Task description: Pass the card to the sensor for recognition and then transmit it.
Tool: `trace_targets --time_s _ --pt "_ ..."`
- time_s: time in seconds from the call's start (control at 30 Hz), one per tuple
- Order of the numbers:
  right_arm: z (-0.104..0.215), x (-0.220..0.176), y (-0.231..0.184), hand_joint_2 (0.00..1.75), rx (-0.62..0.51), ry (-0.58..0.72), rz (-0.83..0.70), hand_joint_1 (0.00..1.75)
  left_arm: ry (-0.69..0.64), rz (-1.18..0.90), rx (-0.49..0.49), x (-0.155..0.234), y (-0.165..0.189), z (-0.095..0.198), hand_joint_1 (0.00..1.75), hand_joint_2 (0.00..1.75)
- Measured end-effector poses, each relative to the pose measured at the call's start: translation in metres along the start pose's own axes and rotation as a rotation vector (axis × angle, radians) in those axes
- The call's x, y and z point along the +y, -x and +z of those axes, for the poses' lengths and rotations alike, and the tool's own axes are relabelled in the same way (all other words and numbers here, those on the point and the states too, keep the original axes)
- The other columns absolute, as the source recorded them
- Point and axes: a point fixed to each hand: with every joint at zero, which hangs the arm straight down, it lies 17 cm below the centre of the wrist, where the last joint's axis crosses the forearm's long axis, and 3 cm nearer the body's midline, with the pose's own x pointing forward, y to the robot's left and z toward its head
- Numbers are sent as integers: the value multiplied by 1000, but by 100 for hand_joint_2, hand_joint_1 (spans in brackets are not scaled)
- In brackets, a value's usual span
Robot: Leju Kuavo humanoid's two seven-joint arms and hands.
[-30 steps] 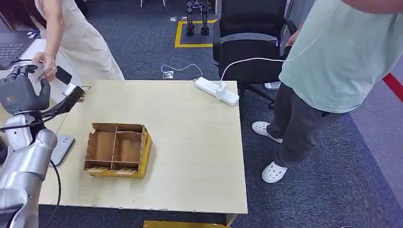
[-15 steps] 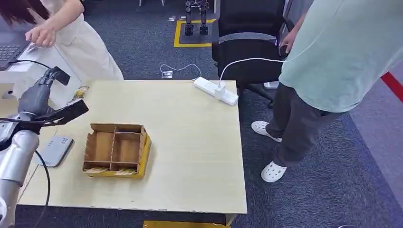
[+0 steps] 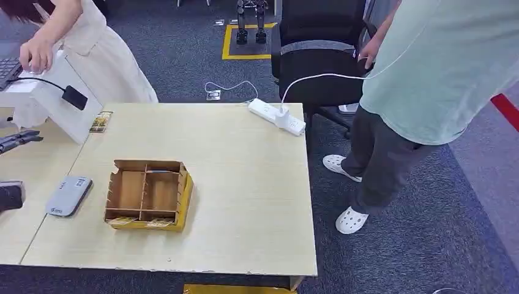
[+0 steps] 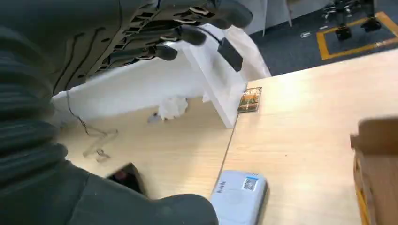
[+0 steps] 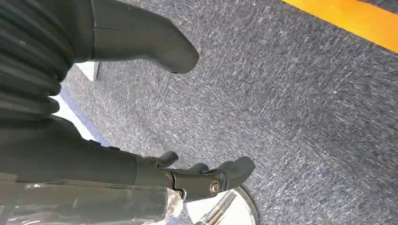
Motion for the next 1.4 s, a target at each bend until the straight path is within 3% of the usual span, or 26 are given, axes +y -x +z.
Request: trace_targets --time_s 0.27,0.4,0.57,0.67,0.9,1.17,1.4 --pt "-1 -2 1 175 5 2 -3 0 -9 -286 -110 -26 -56 -9 0 175" --pt "-1 -3 1 175 8 7 -7 0 -14 -348 -125 -53 -67 -30 0 175" --pt "-2 -5 1 175 14 12 -15 0 -144 -377 -168 -85 -98 -66 0 175" --pt "-1 -4 1 175 21 13 -23 0 -240 -379 -159 -104 -119 -90 0 175" --pt "0 -3 2 175 37 21 -43 0 -326 -362 -81 -133 -145 -131 0 175" --pt "1 -1 5 175 45 20 -48 0 -321 -305 -82 -149 -157 -145 0 175" --pt "2 1 11 175 56 25 -56 0 -412 -344 -15 -128 -153 -148 0 175"
